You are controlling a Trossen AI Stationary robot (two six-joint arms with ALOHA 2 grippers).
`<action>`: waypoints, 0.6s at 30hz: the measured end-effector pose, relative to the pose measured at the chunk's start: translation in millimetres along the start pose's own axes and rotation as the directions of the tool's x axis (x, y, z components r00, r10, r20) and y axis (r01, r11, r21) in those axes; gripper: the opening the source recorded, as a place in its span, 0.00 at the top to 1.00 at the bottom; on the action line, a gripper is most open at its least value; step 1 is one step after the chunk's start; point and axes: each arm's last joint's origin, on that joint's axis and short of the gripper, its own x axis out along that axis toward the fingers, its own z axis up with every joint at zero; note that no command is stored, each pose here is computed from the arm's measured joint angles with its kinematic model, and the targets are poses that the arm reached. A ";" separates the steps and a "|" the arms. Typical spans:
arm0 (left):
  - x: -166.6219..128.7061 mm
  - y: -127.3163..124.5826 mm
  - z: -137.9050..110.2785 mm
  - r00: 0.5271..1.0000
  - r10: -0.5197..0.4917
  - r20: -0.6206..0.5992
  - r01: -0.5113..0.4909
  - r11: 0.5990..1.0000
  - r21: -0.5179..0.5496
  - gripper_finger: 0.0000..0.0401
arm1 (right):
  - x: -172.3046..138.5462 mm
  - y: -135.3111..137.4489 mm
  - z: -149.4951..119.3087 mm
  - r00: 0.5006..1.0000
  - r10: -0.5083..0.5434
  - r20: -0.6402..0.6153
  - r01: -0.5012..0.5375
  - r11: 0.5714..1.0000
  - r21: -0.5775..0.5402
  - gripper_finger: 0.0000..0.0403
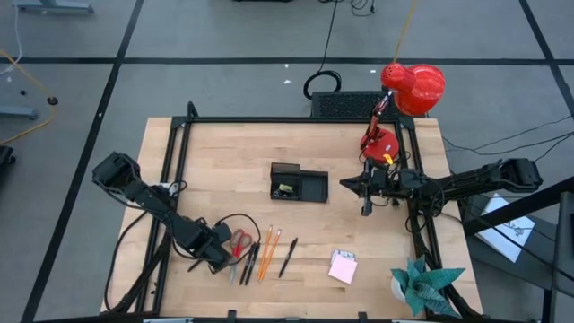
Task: Pick and place office supplies into organizer
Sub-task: Put the black pen into the desk organizer
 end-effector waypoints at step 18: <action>-6.3 -3.3 -5.1 0.948 0.031 0.315 -0.111 0.965 0.238 0.83 | 0.0 0.0 -0.4 1.000 0.000 -0.004 0.000 1.000 0.001 1.00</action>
